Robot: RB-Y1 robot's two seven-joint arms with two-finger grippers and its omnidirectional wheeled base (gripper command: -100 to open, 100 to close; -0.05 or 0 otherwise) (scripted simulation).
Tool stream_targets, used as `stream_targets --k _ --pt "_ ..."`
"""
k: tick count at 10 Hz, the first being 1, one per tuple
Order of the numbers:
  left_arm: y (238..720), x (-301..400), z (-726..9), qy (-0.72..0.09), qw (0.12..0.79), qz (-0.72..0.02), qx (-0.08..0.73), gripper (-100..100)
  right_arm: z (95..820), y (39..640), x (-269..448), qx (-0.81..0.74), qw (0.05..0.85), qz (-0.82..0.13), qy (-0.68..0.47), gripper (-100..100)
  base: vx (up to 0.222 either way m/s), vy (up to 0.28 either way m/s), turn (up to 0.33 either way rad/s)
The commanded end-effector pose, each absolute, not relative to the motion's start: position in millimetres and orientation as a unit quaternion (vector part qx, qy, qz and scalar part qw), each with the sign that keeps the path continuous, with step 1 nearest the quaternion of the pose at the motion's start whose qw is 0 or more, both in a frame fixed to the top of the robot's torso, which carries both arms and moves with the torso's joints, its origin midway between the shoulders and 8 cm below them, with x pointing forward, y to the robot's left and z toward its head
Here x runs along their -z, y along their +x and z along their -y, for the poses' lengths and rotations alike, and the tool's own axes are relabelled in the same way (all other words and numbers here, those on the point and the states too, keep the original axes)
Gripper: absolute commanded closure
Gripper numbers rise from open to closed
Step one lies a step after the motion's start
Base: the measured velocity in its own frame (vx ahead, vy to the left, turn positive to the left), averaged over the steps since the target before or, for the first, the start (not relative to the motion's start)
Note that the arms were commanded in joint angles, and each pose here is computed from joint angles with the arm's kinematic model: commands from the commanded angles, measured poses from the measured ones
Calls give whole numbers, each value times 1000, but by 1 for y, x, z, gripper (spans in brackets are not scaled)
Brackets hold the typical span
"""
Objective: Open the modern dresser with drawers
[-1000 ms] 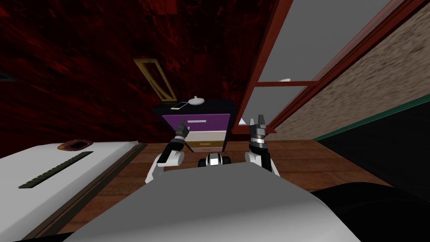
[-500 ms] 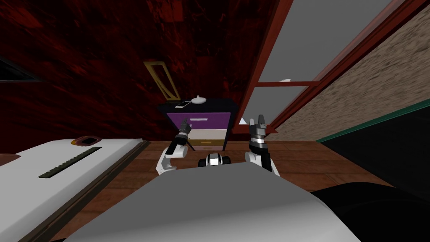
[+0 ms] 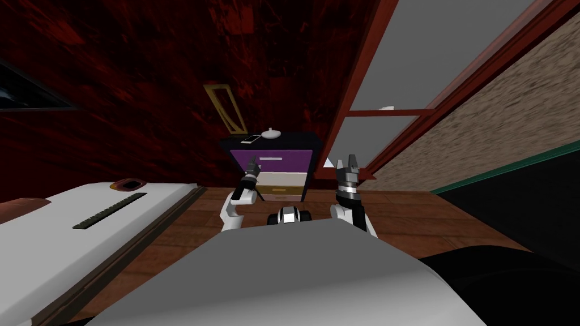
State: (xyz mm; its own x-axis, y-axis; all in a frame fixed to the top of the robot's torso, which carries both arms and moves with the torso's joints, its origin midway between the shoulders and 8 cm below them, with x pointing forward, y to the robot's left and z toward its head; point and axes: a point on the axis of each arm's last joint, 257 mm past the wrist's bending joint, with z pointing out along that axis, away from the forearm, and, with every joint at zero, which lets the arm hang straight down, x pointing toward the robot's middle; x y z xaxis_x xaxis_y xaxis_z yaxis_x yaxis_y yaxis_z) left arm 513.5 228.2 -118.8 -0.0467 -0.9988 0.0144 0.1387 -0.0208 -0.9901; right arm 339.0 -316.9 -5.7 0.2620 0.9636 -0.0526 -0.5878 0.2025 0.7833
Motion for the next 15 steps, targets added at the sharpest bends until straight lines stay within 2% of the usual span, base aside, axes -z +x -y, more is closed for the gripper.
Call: stream_targets --k 1,12,15 --pt "528 138 -225 -465 508 -482 542 -100 317 339 6 -537 722 -283 332 0 6 -1 -2" --pt "597 143 -193 -460 496 -488 552 -100 317 339 6 -537 722 -283 332 0 -42 11 41" --pt "618 119 -175 -445 499 -478 569 -100 317 339 6 -537 722 -283 332 0 -68 24 85"
